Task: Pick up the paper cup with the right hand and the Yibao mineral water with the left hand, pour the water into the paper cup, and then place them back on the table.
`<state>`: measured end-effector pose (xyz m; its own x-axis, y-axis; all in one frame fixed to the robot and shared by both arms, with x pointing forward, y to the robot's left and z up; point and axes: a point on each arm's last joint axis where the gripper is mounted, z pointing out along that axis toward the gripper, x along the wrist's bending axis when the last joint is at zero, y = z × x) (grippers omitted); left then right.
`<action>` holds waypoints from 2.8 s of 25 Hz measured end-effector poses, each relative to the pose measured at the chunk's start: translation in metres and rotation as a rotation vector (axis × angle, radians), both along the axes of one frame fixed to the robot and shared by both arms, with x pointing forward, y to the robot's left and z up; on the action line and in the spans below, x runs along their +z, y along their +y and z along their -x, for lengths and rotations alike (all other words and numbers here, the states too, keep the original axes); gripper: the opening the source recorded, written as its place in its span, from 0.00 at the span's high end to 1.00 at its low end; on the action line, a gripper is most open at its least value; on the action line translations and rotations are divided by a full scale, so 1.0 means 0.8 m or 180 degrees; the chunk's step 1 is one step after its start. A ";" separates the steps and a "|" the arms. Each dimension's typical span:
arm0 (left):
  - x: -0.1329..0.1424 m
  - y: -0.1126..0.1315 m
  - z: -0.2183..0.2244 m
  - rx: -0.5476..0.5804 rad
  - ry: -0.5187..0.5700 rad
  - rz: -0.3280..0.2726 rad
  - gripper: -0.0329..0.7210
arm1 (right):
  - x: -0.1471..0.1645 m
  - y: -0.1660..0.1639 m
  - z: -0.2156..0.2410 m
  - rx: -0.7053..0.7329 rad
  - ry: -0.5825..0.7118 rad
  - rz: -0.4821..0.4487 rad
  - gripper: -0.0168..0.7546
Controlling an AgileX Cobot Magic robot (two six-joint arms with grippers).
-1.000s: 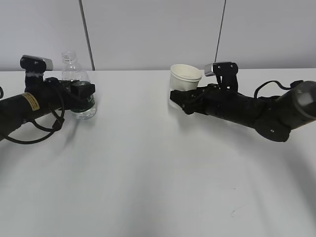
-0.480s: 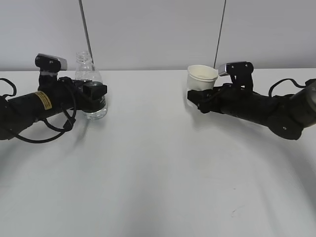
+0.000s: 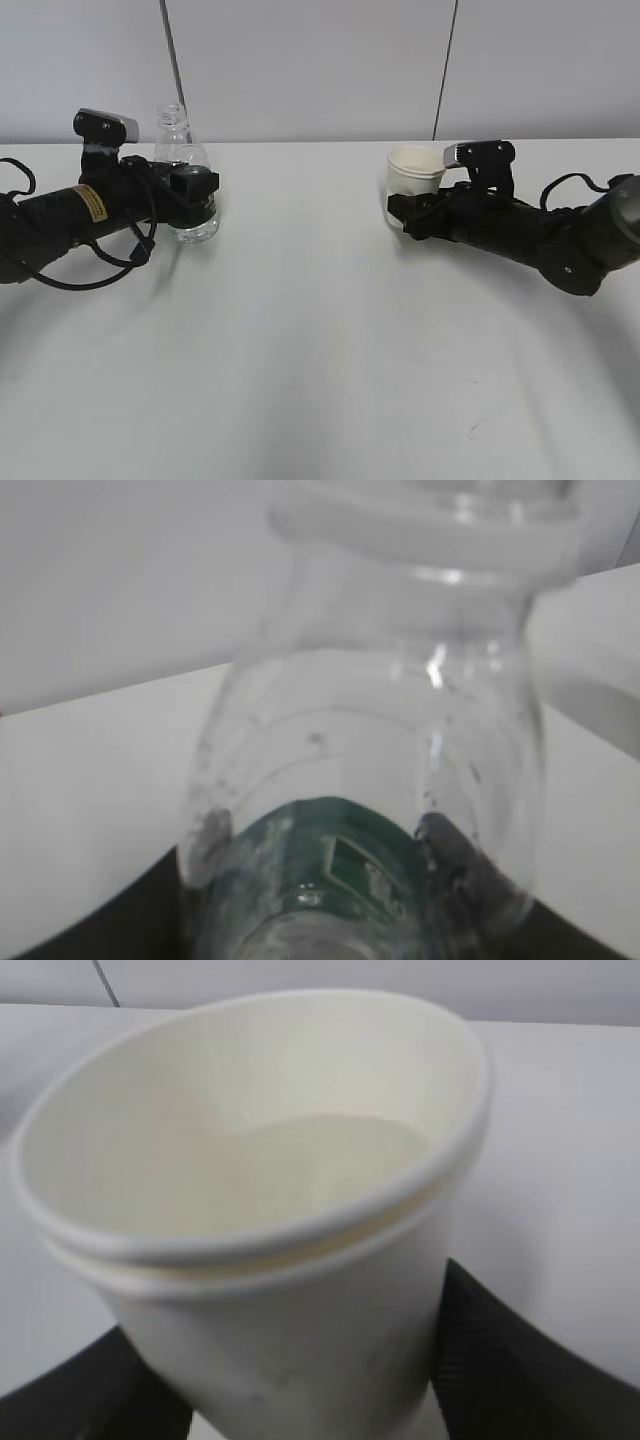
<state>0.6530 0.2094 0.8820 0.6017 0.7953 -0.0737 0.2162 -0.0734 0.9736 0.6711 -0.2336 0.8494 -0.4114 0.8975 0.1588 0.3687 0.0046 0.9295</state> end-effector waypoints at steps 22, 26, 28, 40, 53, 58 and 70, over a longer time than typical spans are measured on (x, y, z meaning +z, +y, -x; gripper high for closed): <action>0.000 -0.001 0.000 -0.0012 -0.0021 -0.0037 0.49 | -0.024 -0.002 -0.001 -0.0098 -0.0146 -0.0094 0.33; 0.000 -0.001 0.000 -0.0013 -0.0023 -0.0039 0.49 | -0.024 -0.002 -0.001 -0.0092 -0.0155 -0.0077 0.30; 0.000 -0.001 0.000 -0.0013 -0.0022 -0.0039 0.49 | -0.024 -0.002 -0.001 -0.0090 -0.0157 -0.0072 0.25; 0.000 0.000 0.000 -0.0004 -0.0023 -0.0053 0.49 | -0.027 -0.002 0.002 -0.0096 -0.0118 -0.0067 0.13; -0.001 0.000 0.000 0.0008 -0.0022 -0.0055 0.49 | -0.010 -0.005 0.033 -0.0109 -0.0049 -0.0048 0.14; -0.001 0.000 0.000 0.0009 -0.0024 -0.0056 0.49 | 0.004 -0.006 0.042 -0.0107 -0.0076 -0.0034 0.15; -0.001 0.000 0.000 0.0019 -0.0021 -0.0053 0.49 | 0.027 -0.010 0.093 -0.0105 0.0057 -0.0009 0.21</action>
